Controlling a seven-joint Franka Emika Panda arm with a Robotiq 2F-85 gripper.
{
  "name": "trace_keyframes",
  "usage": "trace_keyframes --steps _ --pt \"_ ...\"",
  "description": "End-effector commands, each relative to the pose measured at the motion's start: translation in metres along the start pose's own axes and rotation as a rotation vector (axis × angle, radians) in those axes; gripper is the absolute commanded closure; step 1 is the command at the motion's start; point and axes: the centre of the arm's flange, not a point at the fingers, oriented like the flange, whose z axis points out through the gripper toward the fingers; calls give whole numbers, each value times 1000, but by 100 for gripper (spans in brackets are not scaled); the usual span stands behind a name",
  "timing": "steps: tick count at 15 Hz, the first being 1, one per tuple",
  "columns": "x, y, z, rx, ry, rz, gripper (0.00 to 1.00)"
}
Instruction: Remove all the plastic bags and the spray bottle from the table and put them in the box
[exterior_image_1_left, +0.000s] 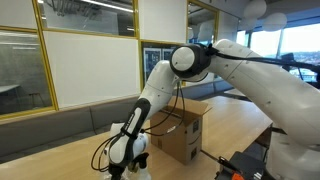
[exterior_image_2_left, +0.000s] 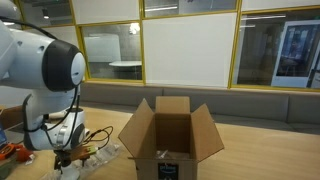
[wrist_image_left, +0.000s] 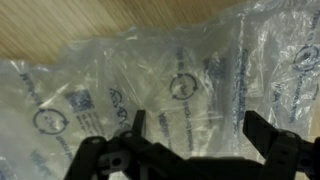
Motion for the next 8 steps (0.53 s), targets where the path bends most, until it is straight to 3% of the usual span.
trace_keyframes --steps 1,8 --pt "3 3 7 -20 6 29 0" --pt "-2 5 8 -24 -1 62 0"
